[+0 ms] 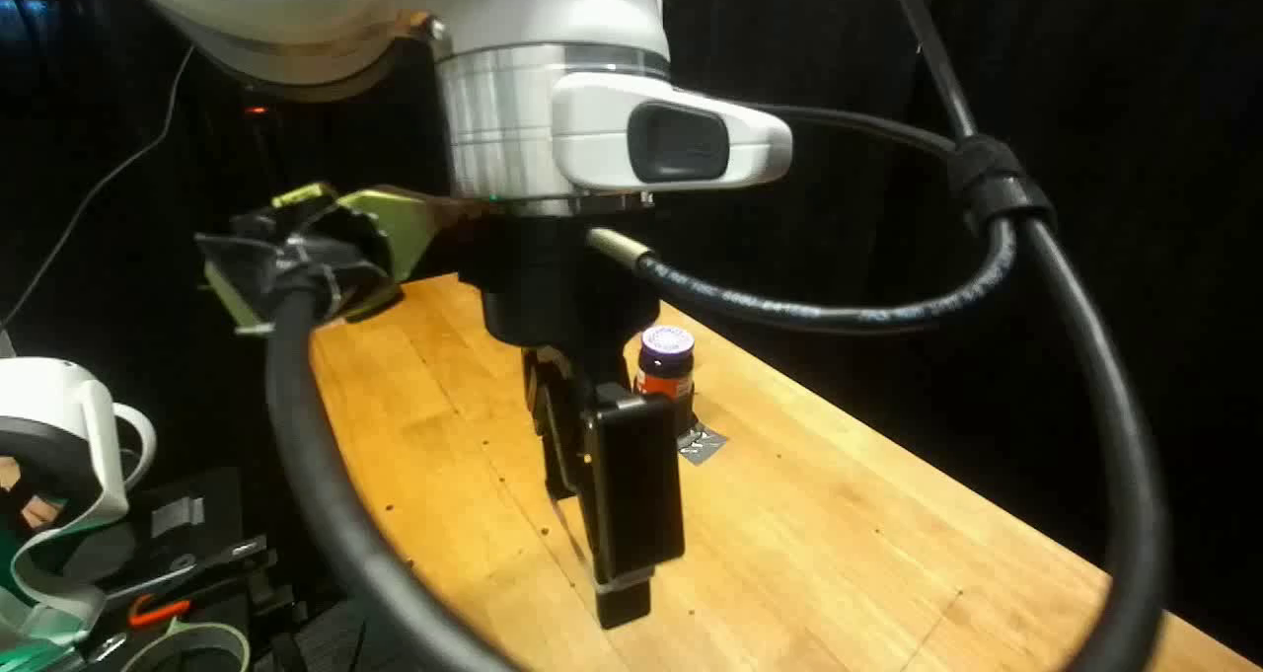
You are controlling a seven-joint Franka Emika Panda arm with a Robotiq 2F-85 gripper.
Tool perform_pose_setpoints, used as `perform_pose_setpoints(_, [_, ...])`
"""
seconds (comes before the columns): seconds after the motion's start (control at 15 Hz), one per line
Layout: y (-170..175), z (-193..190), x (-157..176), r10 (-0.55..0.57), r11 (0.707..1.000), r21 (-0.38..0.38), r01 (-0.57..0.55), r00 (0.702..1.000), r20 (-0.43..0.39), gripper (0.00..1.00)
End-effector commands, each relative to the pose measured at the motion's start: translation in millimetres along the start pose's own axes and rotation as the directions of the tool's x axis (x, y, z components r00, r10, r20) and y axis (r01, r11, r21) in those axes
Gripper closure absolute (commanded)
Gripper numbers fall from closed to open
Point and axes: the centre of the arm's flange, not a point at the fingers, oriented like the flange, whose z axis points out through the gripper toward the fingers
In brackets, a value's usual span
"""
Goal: Put the rubber band on the cup
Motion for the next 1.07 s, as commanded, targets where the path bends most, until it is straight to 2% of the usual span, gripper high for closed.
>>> perform_pose_setpoints(0.0, [0,-1,1,0.001,1.000,0.000,-0.001,1.000,-0.003,0.00])
perform_pose_setpoints(0.33, [1,-3,2,0.002,1.000,-0.001,-0.002,1.000,-0.008,0.00])
perform_pose_setpoints(0.4, [-9,-10,9,-0.030,0.999,0.017,0.030,0.999,-0.017,0.00])
perform_pose_setpoints(0.6, [-77,-32,58,-0.119,0.988,0.099,0.122,0.992,-0.031,0.00])
perform_pose_setpoints(0.8, [-151,-46,86,-0.222,0.956,0.186,0.225,0.974,-0.037,0.00])
perform_pose_setpoints(1.0, [-228,-51,117,-0.295,0.931,0.217,0.294,0.955,-0.029,0.00])
